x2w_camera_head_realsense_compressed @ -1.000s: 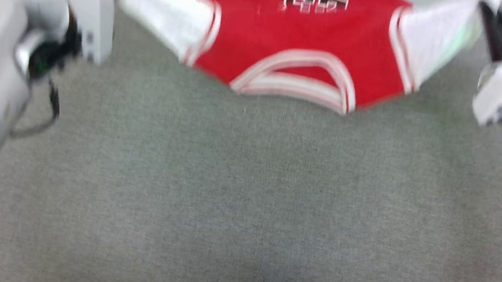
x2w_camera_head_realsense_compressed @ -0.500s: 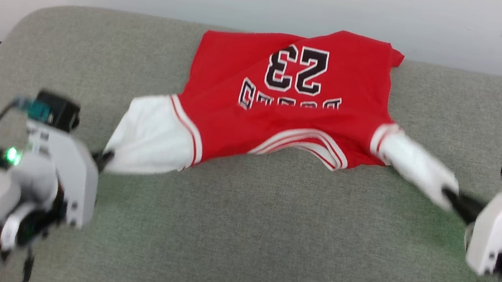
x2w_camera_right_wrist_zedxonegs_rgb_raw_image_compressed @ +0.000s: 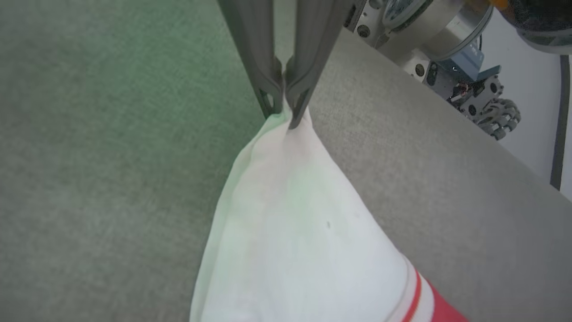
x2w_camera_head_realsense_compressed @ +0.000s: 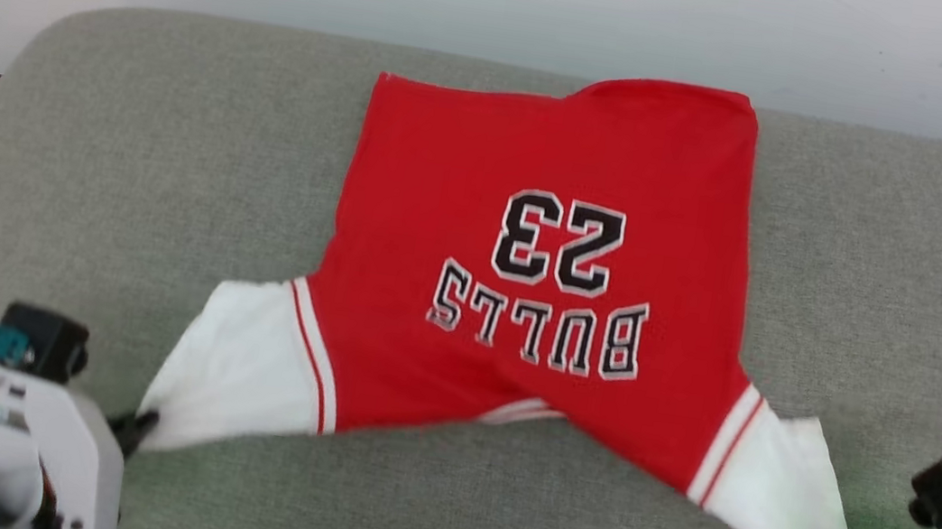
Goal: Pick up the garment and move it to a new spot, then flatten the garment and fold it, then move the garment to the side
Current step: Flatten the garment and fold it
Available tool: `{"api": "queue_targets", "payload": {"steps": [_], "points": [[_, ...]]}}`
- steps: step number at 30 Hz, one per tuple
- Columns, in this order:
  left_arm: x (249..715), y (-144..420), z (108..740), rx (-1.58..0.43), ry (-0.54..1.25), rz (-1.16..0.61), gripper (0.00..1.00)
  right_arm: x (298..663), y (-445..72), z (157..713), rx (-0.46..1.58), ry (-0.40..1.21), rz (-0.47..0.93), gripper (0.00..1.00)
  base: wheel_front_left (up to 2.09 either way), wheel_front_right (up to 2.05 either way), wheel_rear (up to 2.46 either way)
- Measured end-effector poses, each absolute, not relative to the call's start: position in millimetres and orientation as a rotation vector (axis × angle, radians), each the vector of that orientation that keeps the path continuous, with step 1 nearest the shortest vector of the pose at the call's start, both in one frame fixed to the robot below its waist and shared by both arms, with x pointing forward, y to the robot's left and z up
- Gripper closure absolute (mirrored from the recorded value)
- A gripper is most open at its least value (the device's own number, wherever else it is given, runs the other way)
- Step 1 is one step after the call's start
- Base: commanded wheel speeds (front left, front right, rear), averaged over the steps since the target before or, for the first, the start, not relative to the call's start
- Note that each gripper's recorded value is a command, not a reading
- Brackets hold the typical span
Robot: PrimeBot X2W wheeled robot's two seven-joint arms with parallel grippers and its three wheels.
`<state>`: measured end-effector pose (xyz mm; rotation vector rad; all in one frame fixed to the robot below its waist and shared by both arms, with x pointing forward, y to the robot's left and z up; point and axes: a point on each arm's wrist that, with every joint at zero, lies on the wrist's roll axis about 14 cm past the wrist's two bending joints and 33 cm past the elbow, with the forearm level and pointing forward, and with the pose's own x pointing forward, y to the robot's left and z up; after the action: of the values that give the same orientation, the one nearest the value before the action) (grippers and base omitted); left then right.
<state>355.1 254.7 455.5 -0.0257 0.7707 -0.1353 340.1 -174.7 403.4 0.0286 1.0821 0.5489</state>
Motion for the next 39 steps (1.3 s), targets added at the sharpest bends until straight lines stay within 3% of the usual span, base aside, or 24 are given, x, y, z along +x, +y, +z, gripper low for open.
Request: {"api": "queue_targets", "payload": {"steps": [12,20,21,22,24,25,32,39], "points": [[301,242,419,-0.099,0.952,-0.111,1.0,308,-179,387,0.065,1.159,0.506,1.0,0.0,0.0,0.0],[298,242,406,-0.096,0.948,-0.097,1.0,302,-172,376,0.069,1.196,0.501,1.0,0.0,0.0,0.0],[299,241,405,-0.095,0.941,-0.101,1.0,303,-171,376,0.068,1.187,0.5,0.95,0.0,0.0,0.0],[301,240,405,-0.092,0.929,-0.107,1.0,306,-170,376,0.062,1.176,0.496,0.7,0.0,0.0,0.0],[308,237,407,-0.09,0.898,-0.111,1.0,307,-168,375,0.061,1.17,0.494,0.53,0.0,0.0,0.0],[311,235,408,-0.091,0.885,-0.121,1.0,310,-168,375,0.059,1.157,0.49,0.0,0.0,0.0,0.0],[322,225,407,-0.089,0.843,-0.147,1.0,326,-162,383,0.058,1.1,0.492,0.0,0.0,0.0,0.0],[332,221,409,-0.086,0.811,-0.158,1.0,364,-162,423,0.045,0.929,0.485,0.0,0.0,0.0,0.0]]}}
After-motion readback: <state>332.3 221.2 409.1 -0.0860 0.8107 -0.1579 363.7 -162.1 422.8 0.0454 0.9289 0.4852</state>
